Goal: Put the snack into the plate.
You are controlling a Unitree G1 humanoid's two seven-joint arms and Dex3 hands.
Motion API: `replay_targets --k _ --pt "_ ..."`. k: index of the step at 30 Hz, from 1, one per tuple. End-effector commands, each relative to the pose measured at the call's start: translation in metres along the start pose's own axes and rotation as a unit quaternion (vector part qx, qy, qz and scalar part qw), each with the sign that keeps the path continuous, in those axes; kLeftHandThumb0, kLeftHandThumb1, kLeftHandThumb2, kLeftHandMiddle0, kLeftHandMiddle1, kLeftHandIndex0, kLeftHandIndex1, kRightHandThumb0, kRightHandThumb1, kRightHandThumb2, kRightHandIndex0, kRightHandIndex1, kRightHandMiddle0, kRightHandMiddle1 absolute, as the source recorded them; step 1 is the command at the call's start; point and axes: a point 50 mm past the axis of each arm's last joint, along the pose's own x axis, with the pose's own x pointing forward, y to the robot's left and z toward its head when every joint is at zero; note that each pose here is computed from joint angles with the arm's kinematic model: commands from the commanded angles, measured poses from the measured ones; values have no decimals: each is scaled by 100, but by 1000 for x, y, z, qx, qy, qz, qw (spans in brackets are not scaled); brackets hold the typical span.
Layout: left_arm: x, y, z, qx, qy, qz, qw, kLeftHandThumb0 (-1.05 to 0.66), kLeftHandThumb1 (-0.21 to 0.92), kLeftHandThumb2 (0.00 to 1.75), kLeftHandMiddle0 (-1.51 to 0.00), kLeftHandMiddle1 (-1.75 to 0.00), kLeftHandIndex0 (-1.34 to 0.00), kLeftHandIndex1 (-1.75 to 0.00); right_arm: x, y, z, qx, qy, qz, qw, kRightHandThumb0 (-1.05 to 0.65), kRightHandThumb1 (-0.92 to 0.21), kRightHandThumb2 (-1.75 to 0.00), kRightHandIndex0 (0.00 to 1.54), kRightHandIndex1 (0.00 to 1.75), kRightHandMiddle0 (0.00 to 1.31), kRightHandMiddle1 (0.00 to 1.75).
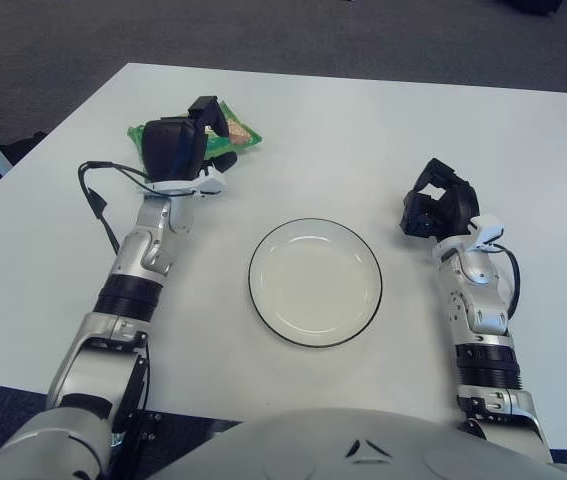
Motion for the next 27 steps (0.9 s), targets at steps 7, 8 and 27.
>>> replay_targets --k 7,8,27 --pt "15 4 -9 35 4 -13 999 -40 64 90 -55 -172 -37 -175 -29 -12 -42 4 94 -25 995 -54 -18 -148 131 175 73 175" --pt "15 4 -10 35 6 -15 999 -39 67 86 -49 -170 -35 -175 -29 -12 -42 4 94 -25 995 -54 -18 -148 131 175 73 175" --pt "26 -12 -35 154 -24 -65 986 -87 90 68 -2 -80 0 -107 -29 -12 -43 2 102 -24 995 -54 -19 -148 130 175 72 175"
